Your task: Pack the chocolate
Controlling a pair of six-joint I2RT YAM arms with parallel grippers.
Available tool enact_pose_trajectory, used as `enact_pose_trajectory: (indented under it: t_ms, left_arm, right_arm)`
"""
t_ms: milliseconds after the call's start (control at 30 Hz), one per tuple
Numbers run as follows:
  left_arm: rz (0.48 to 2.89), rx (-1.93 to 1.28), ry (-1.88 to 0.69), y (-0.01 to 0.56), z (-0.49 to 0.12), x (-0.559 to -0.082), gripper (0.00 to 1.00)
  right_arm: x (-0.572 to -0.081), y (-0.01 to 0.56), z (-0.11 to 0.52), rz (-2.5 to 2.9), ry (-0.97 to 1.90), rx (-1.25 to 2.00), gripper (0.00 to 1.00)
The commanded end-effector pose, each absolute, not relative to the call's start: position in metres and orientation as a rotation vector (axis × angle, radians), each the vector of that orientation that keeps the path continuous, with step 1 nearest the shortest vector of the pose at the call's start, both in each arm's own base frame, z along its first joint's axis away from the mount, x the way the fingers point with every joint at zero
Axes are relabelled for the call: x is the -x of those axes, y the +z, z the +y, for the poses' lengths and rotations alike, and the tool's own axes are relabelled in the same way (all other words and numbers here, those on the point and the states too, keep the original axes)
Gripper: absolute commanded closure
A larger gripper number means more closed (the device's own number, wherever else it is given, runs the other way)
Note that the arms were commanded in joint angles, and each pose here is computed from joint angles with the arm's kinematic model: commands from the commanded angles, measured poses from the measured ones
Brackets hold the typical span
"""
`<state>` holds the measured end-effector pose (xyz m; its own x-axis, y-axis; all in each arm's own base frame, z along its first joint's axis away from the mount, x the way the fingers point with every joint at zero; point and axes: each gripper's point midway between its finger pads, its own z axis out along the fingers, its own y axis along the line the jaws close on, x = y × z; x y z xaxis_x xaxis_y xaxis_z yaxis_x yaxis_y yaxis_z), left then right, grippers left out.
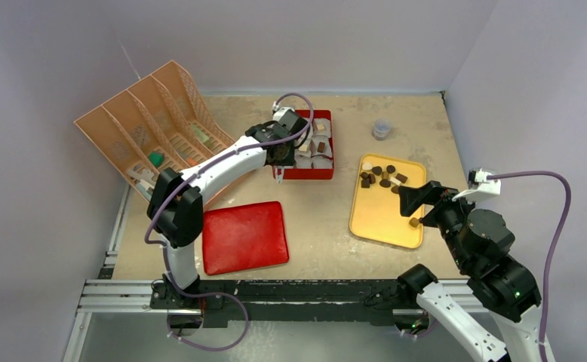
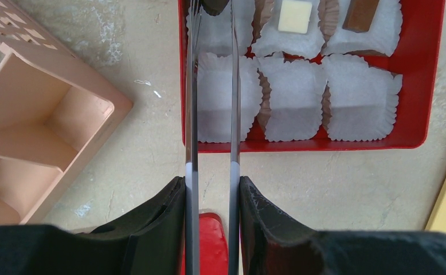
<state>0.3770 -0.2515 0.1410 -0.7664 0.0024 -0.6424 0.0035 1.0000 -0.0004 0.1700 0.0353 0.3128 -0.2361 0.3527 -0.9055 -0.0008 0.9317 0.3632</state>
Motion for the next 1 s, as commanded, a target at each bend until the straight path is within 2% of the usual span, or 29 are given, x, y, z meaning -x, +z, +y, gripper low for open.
enact_pose_trajectory:
  t_ms: [0,967]
  left_arm:
    - [2.391,0.016,-0.019,0.159,-0.255,-0.388,0.79]
    - [2.409,-0.024,-0.047,0.154,-0.263,-0.389,0.65]
  right_arm:
    - [-0.175,0.322,0.033,1.744,0.321,-0.273,0.01]
    - [-0.18,0.32,0.034,1.757,0.306,-0.273,0.01]
